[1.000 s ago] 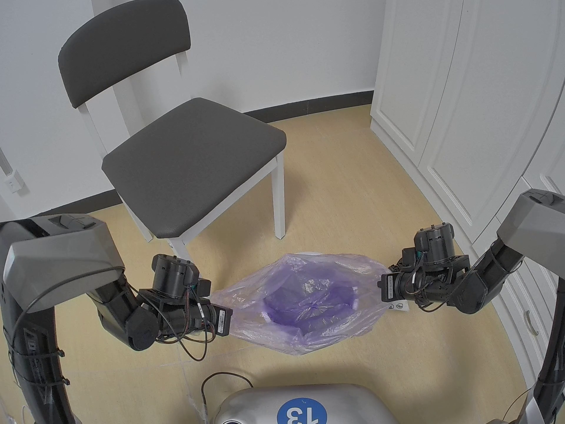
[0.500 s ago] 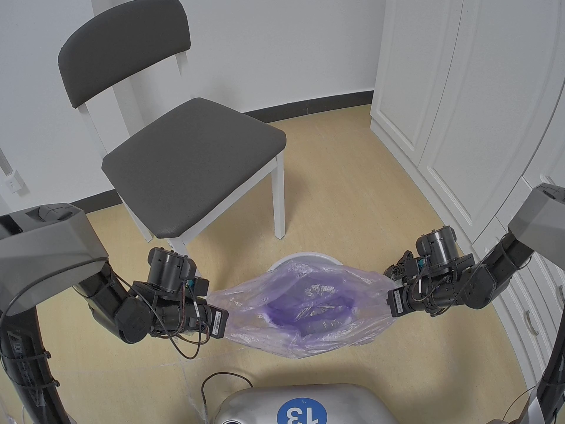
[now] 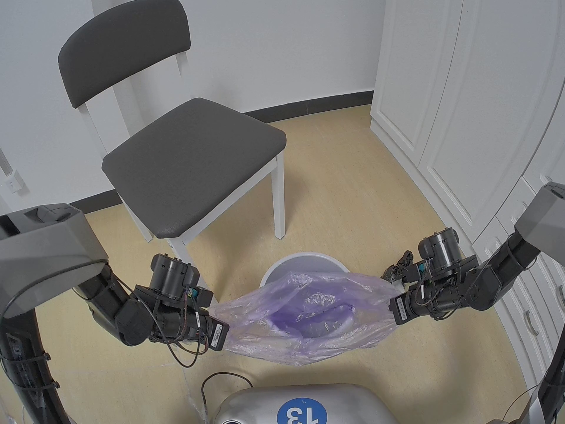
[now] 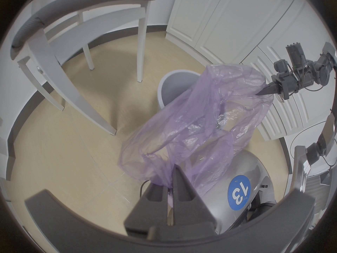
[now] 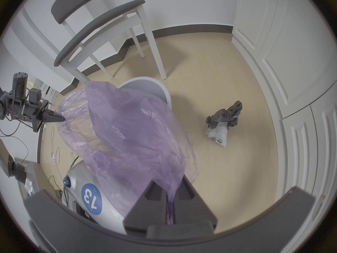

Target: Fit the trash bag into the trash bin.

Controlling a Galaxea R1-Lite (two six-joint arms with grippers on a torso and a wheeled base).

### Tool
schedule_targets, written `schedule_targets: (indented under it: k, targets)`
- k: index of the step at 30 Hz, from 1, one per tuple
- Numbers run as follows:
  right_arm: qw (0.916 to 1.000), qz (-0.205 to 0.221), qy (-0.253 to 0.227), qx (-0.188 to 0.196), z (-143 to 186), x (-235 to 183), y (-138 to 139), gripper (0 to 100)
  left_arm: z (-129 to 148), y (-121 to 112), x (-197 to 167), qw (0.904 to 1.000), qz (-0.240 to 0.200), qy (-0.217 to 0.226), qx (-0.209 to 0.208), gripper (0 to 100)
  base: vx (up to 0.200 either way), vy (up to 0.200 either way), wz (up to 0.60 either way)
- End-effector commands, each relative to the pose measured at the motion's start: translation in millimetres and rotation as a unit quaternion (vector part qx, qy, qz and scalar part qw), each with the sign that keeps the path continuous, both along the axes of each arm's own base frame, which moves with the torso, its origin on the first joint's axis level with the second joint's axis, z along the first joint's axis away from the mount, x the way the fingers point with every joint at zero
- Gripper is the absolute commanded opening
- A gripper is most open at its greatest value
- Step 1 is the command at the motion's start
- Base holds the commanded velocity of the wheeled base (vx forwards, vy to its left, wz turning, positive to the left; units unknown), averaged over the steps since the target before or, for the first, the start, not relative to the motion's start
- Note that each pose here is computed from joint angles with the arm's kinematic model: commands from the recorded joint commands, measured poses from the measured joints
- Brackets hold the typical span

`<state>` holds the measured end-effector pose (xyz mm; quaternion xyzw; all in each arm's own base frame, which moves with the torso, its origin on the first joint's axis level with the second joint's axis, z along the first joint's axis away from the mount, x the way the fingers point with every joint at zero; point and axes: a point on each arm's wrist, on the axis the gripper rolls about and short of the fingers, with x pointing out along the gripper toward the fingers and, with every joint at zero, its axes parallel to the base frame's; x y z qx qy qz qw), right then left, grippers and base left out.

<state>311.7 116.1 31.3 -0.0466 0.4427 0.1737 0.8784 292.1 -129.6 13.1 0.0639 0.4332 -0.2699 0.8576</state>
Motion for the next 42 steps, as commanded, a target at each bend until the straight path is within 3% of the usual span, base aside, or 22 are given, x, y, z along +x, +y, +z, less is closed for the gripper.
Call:
schedule_targets:
  k: [1, 10, 15, 16, 18, 23, 34, 37, 42]
  targets:
    - [0.9998, 0.005, 0.017, -0.008, -26, 5, 7, 0, -26, -9, 0, 0.9998, -0.012, 0.015, 0.011, 0, 0.000, 0.000, 0.00]
    - [0.9999, -0.006, -0.007, -0.004, -31, 17, 13, 0, -30, -10, 13, 0.9999, 0.007, -0.009, -0.001, 0, 0.000, 0.000, 0.00]
    - [0.9947, -0.075, -0.047, 0.054, -28, 34, 20, 0, -31, -7, 32, 0.9951, 0.057, -0.076, -0.028, 0, 0.000, 0.000, 0.00]
    - [0.9947, -0.075, -0.047, 0.054, -28, 34, 20, 0, -31, -7, 32, 0.9951, 0.057, -0.076, -0.028, 0, 0.000, 0.000, 0.00]
    - [0.9916, -0.085, -0.071, 0.067, -23, 37, 21, 0, -35, -11, 43, 0.9865, 0.087, -0.128, -0.054, 0, 0.000, 0.000, 0.00]
    - [0.9896, -0.092, -0.086, 0.069, -22, 40, 21, 0, -42, -15, 49, 0.9776, 0.093, -0.172, -0.076, 0, 0.000, 0.000, 0.00]
    - [0.9922, -0.082, -0.075, 0.057, -29, 30, 23, 0, -37, 0, 41, 0.9841, 0.090, -0.148, -0.039, 0, 0.000, 0.000, 0.00]
    - [0.9940, -0.061, -0.083, 0.037, -17, 20, 17, 0, -15, 13, 32, 0.9886, 0.079, -0.126, -0.020, 0, 0.000, 0.000, 0.00]
    - [0.9943, -0.061, -0.083, 0.027, -21, 23, 12, 0, -27, 7, 34, 0.9909, 0.070, -0.113, -0.019, 0, 0.000, 0.000, 0.00]
